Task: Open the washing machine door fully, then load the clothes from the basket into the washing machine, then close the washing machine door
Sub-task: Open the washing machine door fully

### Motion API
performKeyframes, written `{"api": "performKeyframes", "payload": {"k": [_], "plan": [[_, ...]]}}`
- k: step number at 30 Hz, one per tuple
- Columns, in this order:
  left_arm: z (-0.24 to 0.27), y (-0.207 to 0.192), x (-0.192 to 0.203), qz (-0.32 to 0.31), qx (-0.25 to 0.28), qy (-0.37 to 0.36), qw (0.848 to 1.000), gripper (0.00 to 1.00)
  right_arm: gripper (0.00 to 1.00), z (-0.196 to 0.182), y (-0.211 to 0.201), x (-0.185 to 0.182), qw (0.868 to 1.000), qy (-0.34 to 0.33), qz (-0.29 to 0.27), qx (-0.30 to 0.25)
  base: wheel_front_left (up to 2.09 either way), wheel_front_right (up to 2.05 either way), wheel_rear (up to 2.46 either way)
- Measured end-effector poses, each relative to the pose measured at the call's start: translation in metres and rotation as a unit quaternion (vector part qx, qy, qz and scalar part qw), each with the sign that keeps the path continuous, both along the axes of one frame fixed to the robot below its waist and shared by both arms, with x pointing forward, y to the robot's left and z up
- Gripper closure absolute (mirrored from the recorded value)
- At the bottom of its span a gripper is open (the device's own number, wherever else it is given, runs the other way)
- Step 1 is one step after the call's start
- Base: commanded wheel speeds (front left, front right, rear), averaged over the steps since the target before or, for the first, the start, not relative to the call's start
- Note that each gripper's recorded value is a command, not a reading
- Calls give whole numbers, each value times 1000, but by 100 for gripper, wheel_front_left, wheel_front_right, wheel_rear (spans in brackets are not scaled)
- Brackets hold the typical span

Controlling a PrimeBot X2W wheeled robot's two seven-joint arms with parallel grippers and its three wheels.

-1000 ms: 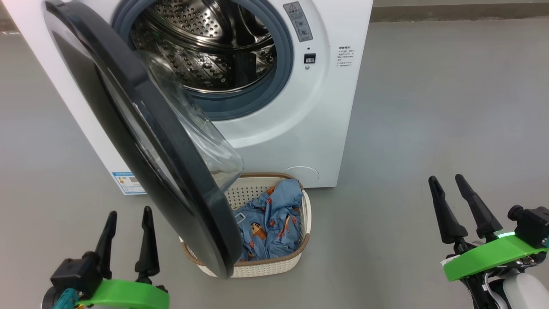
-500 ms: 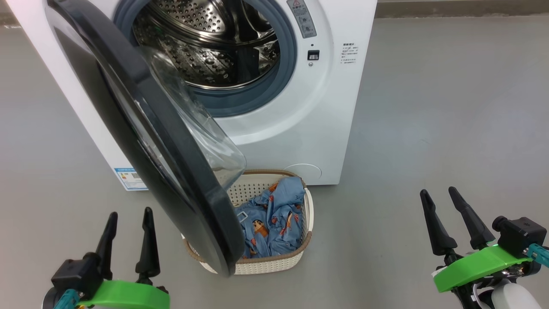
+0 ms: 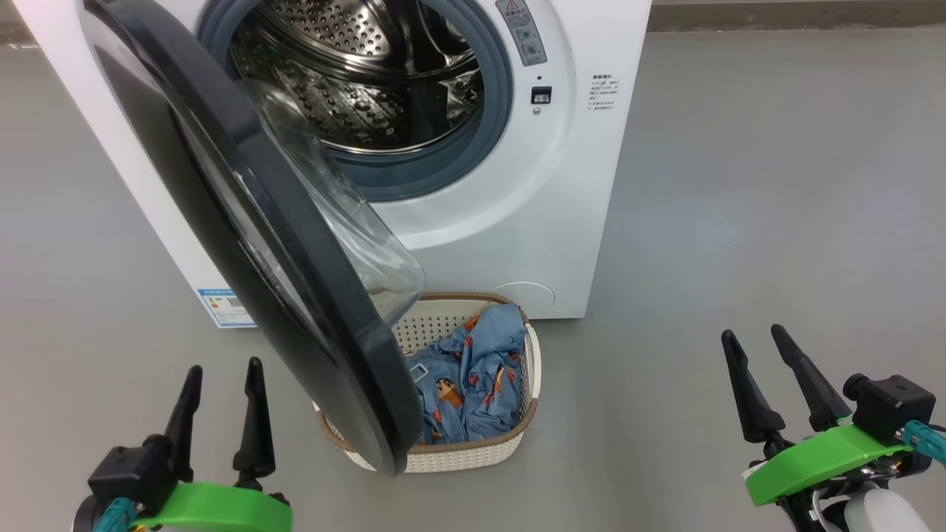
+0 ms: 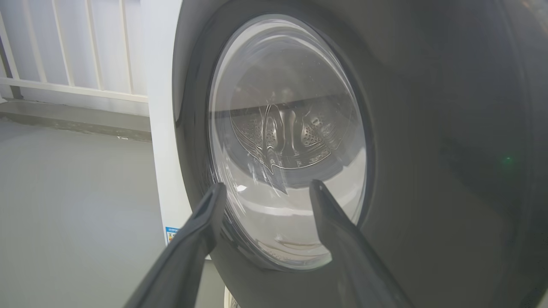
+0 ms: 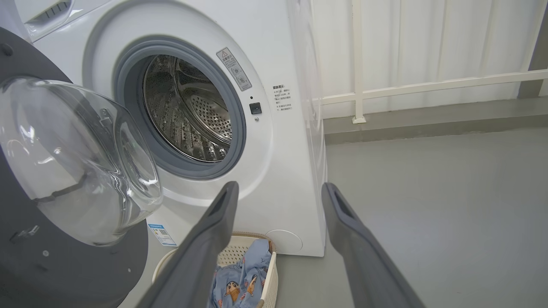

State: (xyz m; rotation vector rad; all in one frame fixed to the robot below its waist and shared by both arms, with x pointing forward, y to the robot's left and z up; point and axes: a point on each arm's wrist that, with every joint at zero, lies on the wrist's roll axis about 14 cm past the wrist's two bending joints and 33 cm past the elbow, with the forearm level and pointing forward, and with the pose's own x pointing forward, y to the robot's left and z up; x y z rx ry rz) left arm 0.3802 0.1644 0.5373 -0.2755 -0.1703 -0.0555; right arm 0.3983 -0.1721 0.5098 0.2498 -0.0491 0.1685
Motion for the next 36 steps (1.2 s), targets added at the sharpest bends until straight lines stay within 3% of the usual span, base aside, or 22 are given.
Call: {"api": "performKeyframes", "payload": {"k": [26, 27, 28, 29, 36], "plan": [[6, 5, 1, 4, -1, -9, 1000, 0, 0, -4, 0, -2, 1000, 6, -2, -2, 0, 0, 0], [8, 5, 2, 4, -1, -13, 1000, 59, 0, -4, 0, -2, 1000, 7, -2, -2, 0, 0, 0], [9, 5, 2, 5, -1, -14, 1000, 95, 0, -5, 0, -2, 1000, 8, -2, -1, 0, 0, 0], [10, 6, 2, 5, -1, -15, 1000, 100, 0, -5, 1, -2, 1000, 8, -2, -1, 0, 0, 0], [32, 6, 2, 3, 0, -51, 999, 100, 0, -5, 3, -3, 1000, 8, -1, 2, 0, 0, 0]]}}
